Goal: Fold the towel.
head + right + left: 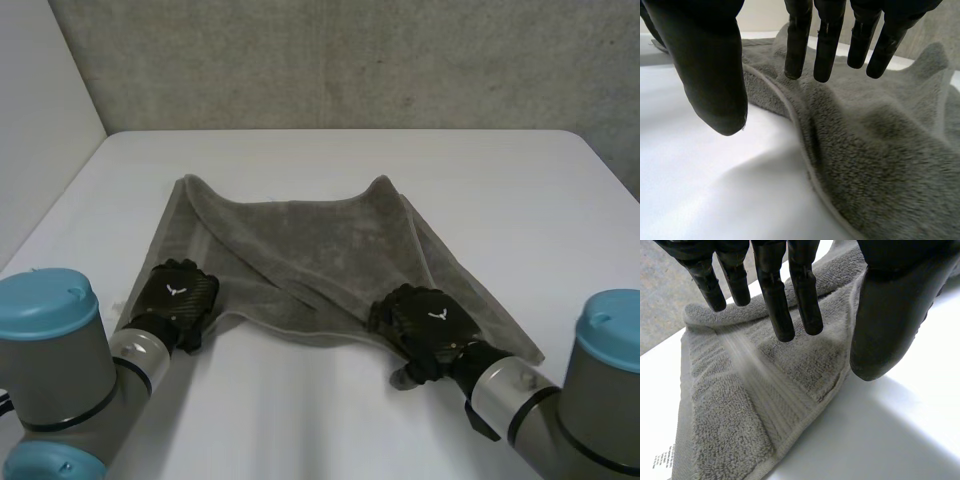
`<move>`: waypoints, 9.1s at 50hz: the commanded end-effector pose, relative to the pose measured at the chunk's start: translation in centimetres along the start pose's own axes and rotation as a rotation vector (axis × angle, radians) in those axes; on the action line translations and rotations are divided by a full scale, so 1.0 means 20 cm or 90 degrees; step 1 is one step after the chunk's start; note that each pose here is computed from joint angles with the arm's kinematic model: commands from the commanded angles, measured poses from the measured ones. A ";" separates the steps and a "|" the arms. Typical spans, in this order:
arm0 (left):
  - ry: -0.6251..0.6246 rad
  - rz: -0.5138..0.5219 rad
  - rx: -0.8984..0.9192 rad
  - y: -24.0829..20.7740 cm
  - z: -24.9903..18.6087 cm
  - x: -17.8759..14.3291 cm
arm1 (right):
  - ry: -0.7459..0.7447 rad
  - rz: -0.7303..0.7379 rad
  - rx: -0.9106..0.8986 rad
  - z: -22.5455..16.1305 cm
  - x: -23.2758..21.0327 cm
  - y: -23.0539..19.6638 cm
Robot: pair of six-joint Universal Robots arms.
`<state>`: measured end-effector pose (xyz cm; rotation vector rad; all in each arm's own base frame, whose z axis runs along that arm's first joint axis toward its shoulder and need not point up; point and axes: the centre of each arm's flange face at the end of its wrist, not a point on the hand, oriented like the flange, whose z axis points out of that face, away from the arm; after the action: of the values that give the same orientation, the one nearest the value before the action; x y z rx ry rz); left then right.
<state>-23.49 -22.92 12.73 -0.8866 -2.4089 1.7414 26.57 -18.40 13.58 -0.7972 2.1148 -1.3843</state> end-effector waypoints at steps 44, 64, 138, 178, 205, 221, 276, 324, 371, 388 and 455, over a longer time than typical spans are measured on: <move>0.014 0.001 -0.005 0.03 0.11 0.02 | 0.062 -0.015 0.028 0.25 0.06 0.02; 0.012 -0.001 0.002 0.02 0.13 0.00 | 0.102 0.008 0.100 -0.05 0.29 -0.27; -0.018 -0.115 -0.005 -0.25 -0.10 -0.45 | 0.125 -0.122 -0.093 -0.10 0.41 0.01; -0.001 -0.138 0.155 -0.76 -0.19 -0.57 | 0.152 -0.361 0.120 -0.19 0.49 -0.99; 0.003 -0.140 0.197 -0.79 -0.09 -0.58 | 0.120 -0.371 0.106 -0.07 0.48 -0.96; -0.138 -0.047 0.625 -1.46 -0.06 -0.74 | 0.297 -0.485 0.537 -0.05 0.50 -1.77; 0.031 -0.090 0.175 -0.57 -0.37 -0.43 | -0.003 -0.275 0.066 -0.51 0.34 -0.67; 0.054 -0.076 0.155 -0.38 0.67 -0.33 | 0.096 -0.330 -0.068 0.43 0.80 -0.45; 0.047 -0.024 0.162 -0.32 0.72 -0.22 | 0.170 -0.387 -0.010 0.59 0.92 -0.44; 0.026 -0.023 0.196 -0.49 0.50 -0.30 | 0.236 -0.338 0.106 0.31 0.84 -0.79; 0.040 -0.036 0.151 -0.38 0.41 -0.27 | 0.198 -0.138 -0.084 -0.03 0.64 -0.25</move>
<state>-25.09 -34.23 18.12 -0.8204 -2.1097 1.8986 18.43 -29.69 19.48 -0.9399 2.4324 -1.5405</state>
